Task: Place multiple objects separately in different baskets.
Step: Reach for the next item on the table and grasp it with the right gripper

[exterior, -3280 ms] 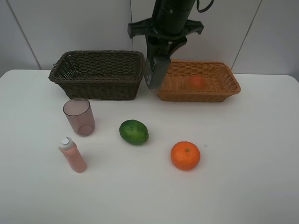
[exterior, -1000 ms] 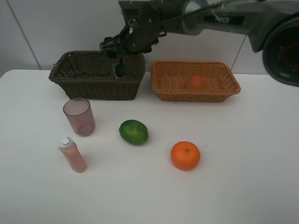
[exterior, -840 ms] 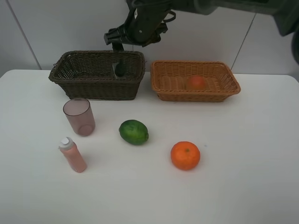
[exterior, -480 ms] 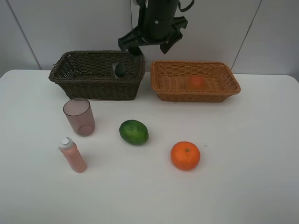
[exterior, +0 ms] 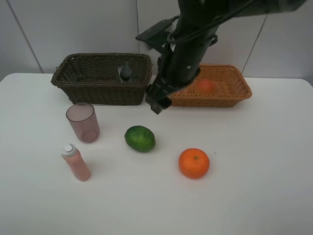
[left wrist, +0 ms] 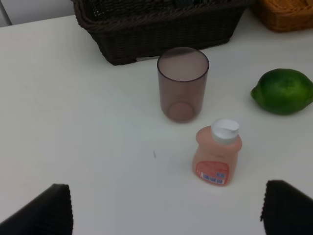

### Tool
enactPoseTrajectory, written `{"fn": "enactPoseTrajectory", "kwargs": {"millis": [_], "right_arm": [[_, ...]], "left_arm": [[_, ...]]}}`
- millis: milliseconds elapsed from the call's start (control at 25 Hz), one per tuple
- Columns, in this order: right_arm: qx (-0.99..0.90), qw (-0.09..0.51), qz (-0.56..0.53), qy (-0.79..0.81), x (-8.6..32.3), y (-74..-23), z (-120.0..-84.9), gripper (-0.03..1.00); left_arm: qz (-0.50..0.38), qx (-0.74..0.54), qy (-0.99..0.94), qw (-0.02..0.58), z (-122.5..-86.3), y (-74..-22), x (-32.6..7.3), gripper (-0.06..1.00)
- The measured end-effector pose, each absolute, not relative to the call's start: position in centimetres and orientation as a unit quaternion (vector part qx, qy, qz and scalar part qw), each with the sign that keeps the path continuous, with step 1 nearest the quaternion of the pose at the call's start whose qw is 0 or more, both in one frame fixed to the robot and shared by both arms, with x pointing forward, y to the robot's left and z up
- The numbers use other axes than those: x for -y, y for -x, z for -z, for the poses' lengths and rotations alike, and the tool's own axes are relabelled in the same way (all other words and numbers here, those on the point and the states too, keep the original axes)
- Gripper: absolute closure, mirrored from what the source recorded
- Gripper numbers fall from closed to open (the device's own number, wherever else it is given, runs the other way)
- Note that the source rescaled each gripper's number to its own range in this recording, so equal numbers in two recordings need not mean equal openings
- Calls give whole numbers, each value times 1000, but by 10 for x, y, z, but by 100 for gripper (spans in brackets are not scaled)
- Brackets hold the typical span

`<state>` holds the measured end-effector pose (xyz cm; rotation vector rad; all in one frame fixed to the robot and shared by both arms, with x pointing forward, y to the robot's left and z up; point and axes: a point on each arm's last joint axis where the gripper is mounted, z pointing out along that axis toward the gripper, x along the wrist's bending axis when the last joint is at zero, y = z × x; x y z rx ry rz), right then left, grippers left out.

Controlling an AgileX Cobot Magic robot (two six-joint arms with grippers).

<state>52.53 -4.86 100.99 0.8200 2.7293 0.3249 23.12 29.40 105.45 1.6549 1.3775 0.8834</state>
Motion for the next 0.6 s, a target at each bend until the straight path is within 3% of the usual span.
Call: {"fn": "enactPoseTrajectory", "kwargs": {"millis": [160, 360, 600], "right_arm": [[-958, 102, -121, -239, 40, -506, -991, 17], [-959, 98, -143, -223, 25, -506, -973, 0], [-960, 85, -138, -227, 16, -512, -941, -3]], "left_arm": [[-349, -543, -653, 396, -1055, -231, -294, -6], [-349, -543, -653, 396, -1055, -231, -294, -6], [-349, -543, -653, 396, -1055, -231, -294, -6]]}}
